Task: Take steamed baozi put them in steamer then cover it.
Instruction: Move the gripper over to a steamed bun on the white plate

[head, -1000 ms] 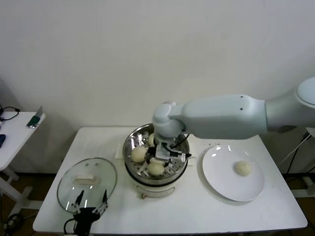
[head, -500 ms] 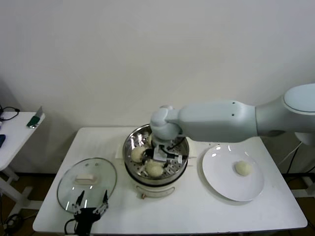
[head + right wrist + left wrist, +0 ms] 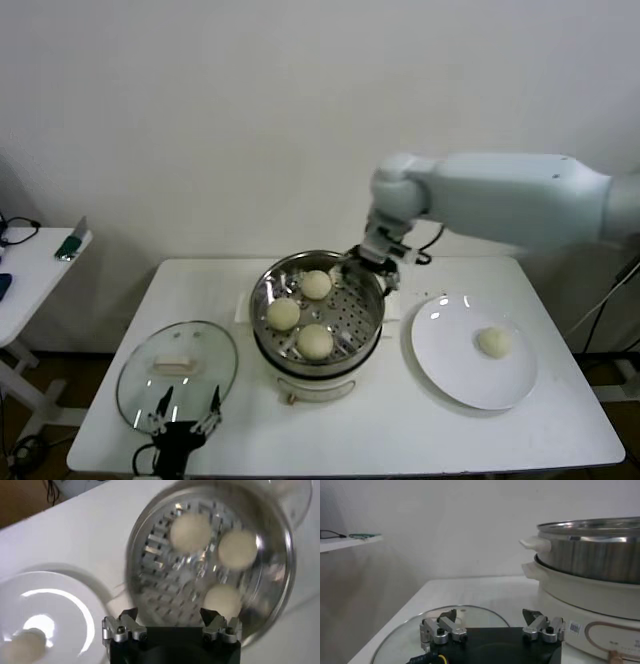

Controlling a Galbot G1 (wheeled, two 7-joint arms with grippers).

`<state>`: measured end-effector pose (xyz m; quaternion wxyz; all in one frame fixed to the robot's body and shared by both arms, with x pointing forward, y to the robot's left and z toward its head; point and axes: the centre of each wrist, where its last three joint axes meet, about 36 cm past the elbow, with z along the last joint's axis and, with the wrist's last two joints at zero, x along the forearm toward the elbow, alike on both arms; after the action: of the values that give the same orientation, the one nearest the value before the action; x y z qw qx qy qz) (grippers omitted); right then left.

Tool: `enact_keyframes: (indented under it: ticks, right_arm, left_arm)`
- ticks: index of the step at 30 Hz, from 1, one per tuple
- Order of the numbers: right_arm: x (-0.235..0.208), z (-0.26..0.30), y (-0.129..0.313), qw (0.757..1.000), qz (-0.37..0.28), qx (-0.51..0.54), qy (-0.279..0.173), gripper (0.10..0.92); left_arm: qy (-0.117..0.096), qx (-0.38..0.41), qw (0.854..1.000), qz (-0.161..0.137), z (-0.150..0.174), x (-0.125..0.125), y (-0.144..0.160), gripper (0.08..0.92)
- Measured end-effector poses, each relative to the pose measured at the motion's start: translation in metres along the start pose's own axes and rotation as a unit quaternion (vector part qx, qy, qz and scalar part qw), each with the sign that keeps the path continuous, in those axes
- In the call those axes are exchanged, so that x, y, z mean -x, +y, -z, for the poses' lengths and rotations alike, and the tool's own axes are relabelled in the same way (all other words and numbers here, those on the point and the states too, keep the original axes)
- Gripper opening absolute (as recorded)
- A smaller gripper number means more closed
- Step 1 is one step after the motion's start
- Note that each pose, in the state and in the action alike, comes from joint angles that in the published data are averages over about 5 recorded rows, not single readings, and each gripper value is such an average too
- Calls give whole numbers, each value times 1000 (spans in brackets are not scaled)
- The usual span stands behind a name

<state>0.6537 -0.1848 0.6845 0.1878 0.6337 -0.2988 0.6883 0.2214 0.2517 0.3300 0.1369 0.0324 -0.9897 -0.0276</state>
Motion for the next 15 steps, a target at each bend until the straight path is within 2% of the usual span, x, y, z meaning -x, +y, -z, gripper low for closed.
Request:
enact_keyframes:
  ticks: [7,15]
  right_arm:
    - [-2,-87,88,984,-5,177,10,823]
    - [48,-139,183,952,1,307,10,823]
  left_arm:
    - [-2,-2,1000,-1,1,4,-1,823]
    - [0,-2,1000,1,-1,4,1,823]
